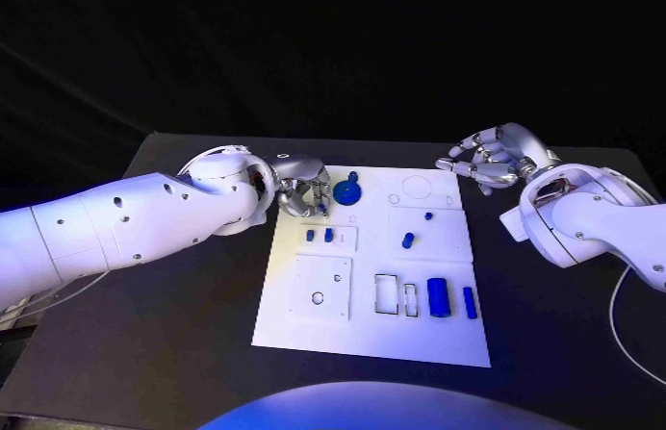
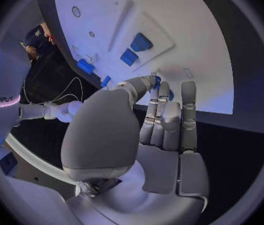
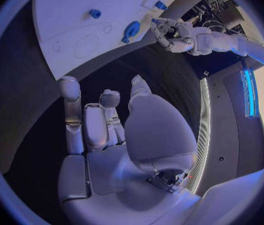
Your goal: Assemble the parts on the task board
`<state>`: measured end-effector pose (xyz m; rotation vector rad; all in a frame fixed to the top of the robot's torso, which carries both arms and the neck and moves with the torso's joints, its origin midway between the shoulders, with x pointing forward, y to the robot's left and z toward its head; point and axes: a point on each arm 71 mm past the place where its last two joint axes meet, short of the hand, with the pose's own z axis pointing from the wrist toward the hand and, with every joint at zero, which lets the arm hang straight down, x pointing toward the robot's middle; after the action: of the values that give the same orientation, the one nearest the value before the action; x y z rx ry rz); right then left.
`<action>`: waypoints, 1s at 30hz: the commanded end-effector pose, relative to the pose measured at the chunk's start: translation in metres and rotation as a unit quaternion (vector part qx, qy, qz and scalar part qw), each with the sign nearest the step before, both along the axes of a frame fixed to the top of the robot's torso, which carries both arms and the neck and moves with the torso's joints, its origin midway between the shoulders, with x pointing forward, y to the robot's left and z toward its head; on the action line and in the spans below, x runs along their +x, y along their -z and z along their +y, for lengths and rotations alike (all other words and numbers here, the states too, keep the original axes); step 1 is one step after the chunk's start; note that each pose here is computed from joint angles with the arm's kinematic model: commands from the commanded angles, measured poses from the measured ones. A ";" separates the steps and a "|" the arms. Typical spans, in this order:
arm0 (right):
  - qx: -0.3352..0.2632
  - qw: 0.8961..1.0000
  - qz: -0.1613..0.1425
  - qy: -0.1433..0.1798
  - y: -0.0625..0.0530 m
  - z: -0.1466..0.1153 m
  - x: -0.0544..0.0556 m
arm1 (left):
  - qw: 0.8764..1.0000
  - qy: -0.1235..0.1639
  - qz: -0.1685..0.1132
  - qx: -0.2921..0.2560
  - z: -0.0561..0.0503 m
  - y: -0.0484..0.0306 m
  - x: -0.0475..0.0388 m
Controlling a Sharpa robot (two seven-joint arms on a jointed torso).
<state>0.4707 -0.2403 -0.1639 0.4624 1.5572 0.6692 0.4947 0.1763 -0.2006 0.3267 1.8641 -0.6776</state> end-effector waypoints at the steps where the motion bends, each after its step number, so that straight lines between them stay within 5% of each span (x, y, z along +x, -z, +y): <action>1: -0.003 1.000 -0.006 -0.005 -0.001 0.001 0.000 | 1.000 0.004 0.014 -0.002 -0.002 0.0031 -0.0015; 30: -0.003 1.000 -0.006 -0.005 -0.001 0.001 0.000 | 1.000 0.009 0.027 0.003 -0.008 0.0073 -0.0034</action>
<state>0.4707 -0.2401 -0.1640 0.4621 1.5570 0.6699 0.4923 0.1704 -0.2065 0.3282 1.8942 -0.6943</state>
